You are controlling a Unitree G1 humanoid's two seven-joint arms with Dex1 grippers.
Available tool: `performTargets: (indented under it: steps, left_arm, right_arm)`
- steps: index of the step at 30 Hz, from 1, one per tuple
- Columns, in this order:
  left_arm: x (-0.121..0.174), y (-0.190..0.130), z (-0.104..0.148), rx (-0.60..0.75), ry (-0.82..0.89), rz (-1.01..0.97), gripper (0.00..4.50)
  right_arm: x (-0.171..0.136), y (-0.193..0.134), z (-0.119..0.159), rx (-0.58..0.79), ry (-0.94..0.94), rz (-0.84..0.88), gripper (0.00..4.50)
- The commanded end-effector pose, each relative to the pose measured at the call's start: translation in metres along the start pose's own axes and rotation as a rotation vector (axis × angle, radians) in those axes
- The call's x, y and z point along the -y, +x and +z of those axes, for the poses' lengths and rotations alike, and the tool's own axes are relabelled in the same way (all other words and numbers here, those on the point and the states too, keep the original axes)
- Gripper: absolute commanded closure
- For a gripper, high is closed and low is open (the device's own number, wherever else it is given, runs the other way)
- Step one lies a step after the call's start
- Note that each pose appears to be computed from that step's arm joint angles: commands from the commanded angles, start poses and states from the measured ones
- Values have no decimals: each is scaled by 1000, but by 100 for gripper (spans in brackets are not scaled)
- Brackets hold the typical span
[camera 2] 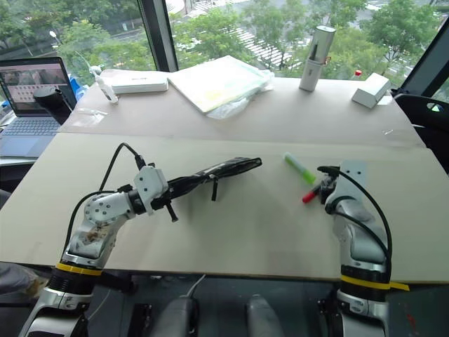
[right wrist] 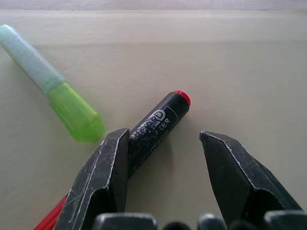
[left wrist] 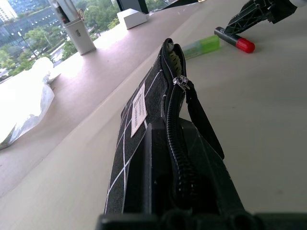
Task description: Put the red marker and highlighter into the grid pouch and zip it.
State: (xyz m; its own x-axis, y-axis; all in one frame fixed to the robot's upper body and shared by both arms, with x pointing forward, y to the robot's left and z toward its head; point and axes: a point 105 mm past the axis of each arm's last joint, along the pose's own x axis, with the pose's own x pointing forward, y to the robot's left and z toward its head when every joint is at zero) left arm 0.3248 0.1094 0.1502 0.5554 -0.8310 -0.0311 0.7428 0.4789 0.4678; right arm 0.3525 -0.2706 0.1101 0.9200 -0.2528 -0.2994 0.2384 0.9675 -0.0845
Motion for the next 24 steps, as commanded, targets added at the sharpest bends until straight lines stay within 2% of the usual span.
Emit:
performTargets:
  steps: [1,5,13,24]
  left_arm:
    - [-3,2,16,56,18,6,450]
    - [-2,3,16,57,9,5,450]
    - [1,5,14,61,-15,5,450]
    - [6,7,14,67,-35,14,450]
  right_arm:
    - [11,-1,3,-22,13,-42,188]
    - [6,-1,7,-26,32,-38,188]
    - [-1,0,-5,-94,104,-50,188]
    - [-8,2,-8,-116,107,-43,188]
